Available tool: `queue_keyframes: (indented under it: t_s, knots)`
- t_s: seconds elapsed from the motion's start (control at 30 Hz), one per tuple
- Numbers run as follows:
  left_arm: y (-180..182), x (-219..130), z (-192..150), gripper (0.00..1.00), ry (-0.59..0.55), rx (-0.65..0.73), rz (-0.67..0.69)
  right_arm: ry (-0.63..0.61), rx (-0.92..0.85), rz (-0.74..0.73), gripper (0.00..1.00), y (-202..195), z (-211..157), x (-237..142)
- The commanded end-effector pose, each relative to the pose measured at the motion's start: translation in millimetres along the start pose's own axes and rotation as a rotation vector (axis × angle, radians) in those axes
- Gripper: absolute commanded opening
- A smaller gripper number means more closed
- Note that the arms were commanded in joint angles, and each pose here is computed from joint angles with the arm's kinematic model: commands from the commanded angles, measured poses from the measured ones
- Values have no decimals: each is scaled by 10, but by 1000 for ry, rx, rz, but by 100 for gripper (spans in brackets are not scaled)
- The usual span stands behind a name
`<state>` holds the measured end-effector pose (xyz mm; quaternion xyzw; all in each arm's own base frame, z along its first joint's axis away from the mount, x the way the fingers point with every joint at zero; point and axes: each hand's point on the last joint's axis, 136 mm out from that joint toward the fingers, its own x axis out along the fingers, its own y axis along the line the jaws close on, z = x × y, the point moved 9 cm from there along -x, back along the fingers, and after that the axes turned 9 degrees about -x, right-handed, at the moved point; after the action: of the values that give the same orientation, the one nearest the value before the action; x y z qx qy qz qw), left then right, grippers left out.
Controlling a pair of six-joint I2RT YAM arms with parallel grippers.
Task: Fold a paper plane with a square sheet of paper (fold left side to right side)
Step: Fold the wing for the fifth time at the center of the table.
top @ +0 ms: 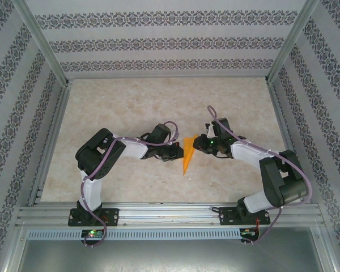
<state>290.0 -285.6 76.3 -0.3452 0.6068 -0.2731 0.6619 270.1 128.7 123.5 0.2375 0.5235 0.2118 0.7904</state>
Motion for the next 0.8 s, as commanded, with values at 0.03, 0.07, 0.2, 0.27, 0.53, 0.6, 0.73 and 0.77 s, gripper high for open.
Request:
queue_keyframes:
  t_s: [0.03,0.07,0.2,0.27,0.53,0.6,0.73,0.77]
  knots:
    - [463,2,19,0,-68,-62,230,23,-24,24,10,55,81,59]
    - [476,-6,20,0,-71,-66,235,28,-25,26,9,56,92,84]
    - [497,-19,18,0,-76,-73,240,39,-29,28,8,60,127,162]
    - [501,-20,19,0,-77,-76,241,46,-31,27,8,57,134,191]
    - [531,-22,19,0,-78,-87,245,69,-29,7,7,-2,121,286]
    - [542,-26,19,0,-80,-92,247,74,-27,-1,7,-23,116,308]
    - [567,-39,21,0,-87,-104,250,82,-23,-17,7,-59,99,337]
    - [576,-43,23,0,-89,-108,254,83,-23,-19,7,-64,97,342]
